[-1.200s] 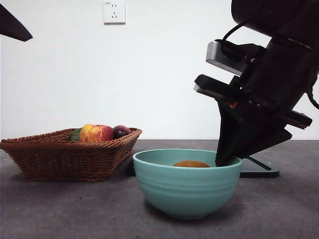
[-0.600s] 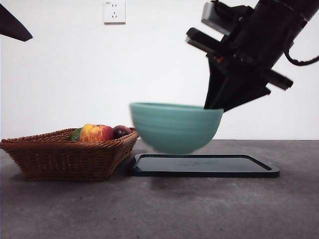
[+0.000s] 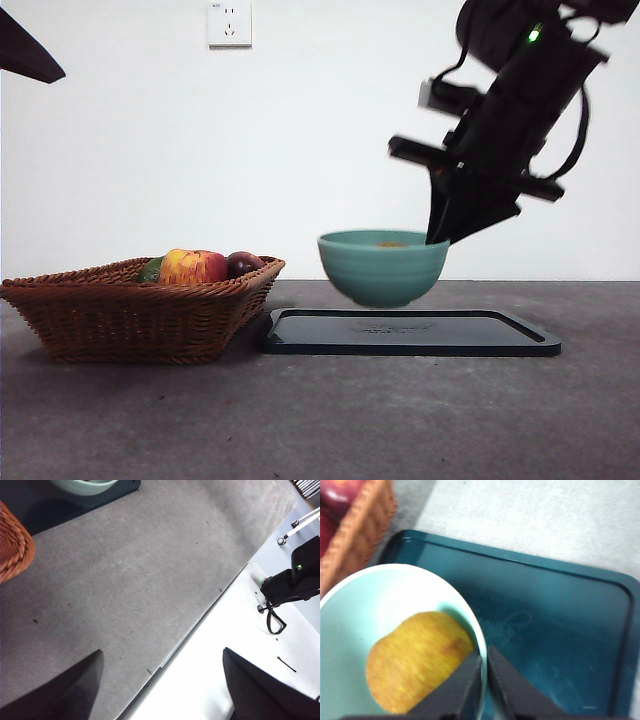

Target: Pick up the wifruite, put it on the bowl, pick up the plate, put it on desk

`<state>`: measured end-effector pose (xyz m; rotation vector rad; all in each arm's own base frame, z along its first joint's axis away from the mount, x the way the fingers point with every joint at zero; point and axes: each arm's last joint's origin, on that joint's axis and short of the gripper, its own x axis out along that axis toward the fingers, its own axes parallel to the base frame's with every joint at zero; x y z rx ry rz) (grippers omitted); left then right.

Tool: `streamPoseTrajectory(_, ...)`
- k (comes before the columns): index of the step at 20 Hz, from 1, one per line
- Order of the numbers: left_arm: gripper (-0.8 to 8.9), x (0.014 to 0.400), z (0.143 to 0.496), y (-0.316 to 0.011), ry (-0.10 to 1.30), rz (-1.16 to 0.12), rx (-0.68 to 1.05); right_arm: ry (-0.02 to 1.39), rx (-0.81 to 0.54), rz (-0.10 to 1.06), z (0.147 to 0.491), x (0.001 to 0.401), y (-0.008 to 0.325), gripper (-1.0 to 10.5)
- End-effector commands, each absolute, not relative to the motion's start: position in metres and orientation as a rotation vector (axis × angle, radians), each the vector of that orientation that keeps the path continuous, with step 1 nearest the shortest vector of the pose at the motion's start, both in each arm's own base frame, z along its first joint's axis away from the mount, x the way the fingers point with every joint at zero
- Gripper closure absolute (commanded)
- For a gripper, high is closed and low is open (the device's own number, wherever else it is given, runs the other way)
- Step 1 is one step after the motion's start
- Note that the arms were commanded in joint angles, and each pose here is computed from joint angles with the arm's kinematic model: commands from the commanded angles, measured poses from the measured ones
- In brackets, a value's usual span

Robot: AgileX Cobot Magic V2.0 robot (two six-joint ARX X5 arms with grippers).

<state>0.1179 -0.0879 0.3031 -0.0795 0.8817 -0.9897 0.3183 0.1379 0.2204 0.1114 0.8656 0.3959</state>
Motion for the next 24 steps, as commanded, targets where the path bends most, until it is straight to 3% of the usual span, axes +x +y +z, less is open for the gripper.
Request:
streamPoseTrajectory(1, 4.39, 0.118, 0.304, -0.089, 0.868, -1.009, -0.063, 0.856, 0.109, 0.403, 0.21, 0.332, 0.144, 9.3)
streamPoseTrajectory(9, 4.39, 0.117, 0.303, -0.088, 0.888, -1.006, -0.062, 0.901, 0.111, 0.376, 0.192, 0.34, 0.14, 9.3)
streamPoseTrajectory(10, 4.39, 0.117, 0.303, -0.088, 0.89, -1.005, -0.062, 0.901, 0.117, 0.374, 0.193, 0.34, 0.141, 9.1)
streamPoseTrajectory(12, 4.39, 0.117, 0.303, -0.088, 0.889, -1.006, -0.061, 0.896, 0.126, 0.372, 0.196, 0.339, 0.14, 7.6)
streamPoseTrajectory(14, 4.39, 0.117, 0.303, -0.088, 0.889, -1.006, -0.061, 0.881, 0.13, 0.374, 0.203, 0.337, 0.139, 7.3)
streamPoseTrajectory(19, 4.39, 0.117, 0.303, -0.088, 0.888, -1.007, -0.059, 0.752, 0.143, 0.402, 0.257, 0.314, 0.13, 7.3)
streamPoseTrajectory(24, 4.39, 0.117, 0.303, -0.089, 0.883, -1.008, -0.058, 0.671, 0.119, 0.472, 0.326, 0.249, 0.106, 7.3)
